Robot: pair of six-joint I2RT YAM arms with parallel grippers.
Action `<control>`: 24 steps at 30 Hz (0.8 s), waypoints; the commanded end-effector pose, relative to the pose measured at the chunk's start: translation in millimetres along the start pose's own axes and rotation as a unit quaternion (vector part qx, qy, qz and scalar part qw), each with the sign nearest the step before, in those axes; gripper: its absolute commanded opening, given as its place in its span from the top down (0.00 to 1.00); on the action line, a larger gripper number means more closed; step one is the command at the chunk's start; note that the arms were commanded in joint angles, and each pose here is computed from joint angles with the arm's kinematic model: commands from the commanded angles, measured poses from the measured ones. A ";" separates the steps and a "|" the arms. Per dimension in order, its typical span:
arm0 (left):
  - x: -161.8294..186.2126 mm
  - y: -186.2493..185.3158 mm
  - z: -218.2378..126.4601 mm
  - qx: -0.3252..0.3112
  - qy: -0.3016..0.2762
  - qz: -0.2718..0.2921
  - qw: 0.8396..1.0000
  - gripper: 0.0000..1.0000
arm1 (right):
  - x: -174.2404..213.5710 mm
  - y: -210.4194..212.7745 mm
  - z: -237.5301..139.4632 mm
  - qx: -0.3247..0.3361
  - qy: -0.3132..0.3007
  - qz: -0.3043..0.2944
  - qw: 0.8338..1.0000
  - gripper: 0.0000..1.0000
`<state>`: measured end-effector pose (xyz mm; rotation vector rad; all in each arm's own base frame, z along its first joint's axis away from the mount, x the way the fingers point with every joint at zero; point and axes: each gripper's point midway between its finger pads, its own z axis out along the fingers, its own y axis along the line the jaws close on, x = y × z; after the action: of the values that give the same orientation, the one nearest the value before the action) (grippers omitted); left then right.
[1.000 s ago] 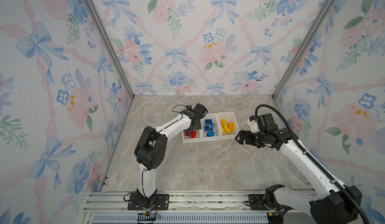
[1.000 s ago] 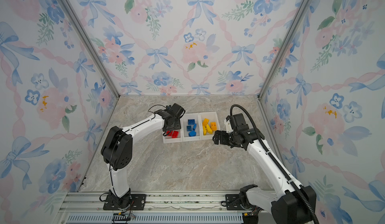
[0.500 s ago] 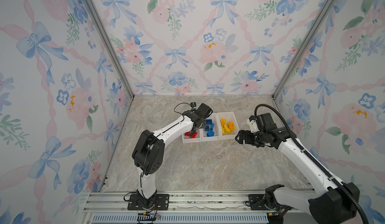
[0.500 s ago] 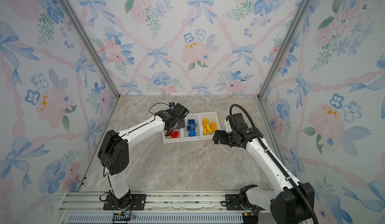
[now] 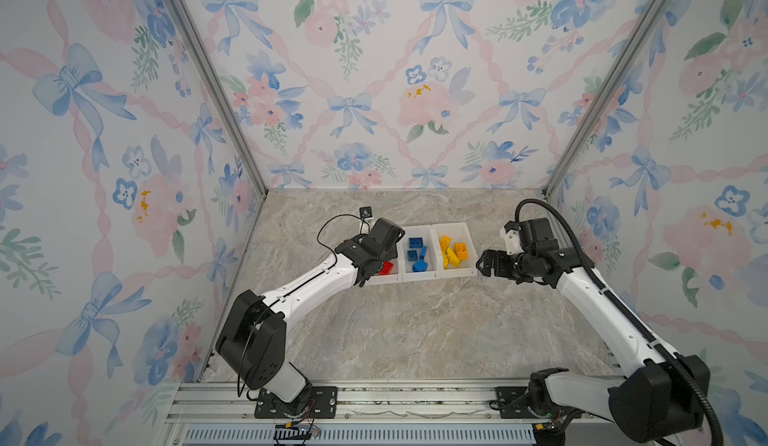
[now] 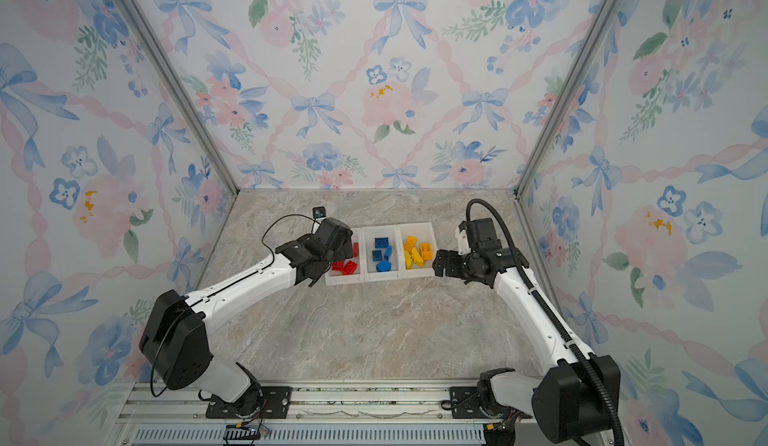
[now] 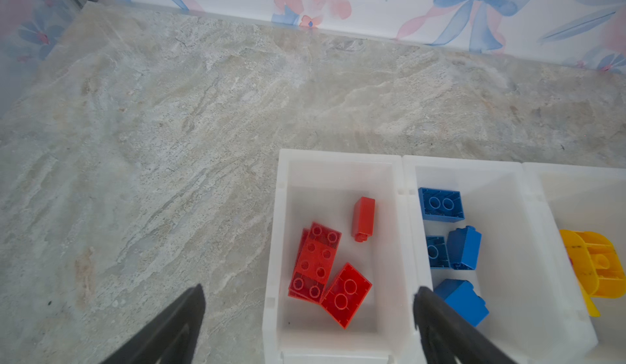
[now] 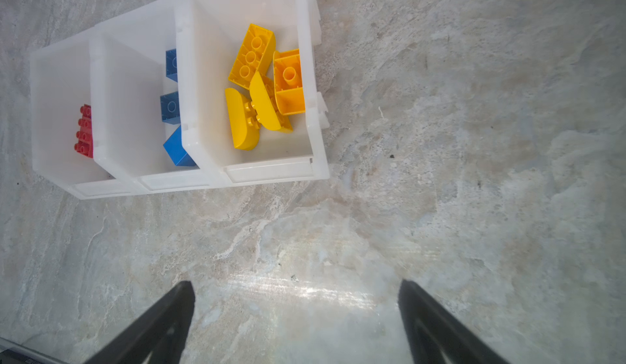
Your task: Sort the legos into containers by color
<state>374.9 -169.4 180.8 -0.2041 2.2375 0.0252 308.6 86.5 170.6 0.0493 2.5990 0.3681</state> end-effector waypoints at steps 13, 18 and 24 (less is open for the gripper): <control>-23.1 106.0 -4.4 -0.030 -0.166 -0.022 0.985 0.04 | -72.7 -46.6 15.4 0.083 -0.161 -0.084 0.980 0.03; -10.8 137.7 -3.8 -0.049 -0.212 -0.012 0.976 0.04 | -75.5 -76.5 32.0 0.103 -0.216 -0.075 0.968 0.03; 4.7 171.4 2.8 -0.073 -0.232 -0.019 0.970 0.04 | -69.5 -93.8 50.8 0.110 -0.269 -0.085 0.953 0.03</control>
<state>344.8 -7.7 147.2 -0.2932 1.8758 0.2160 379.4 6.6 118.4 0.0280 2.2376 0.0278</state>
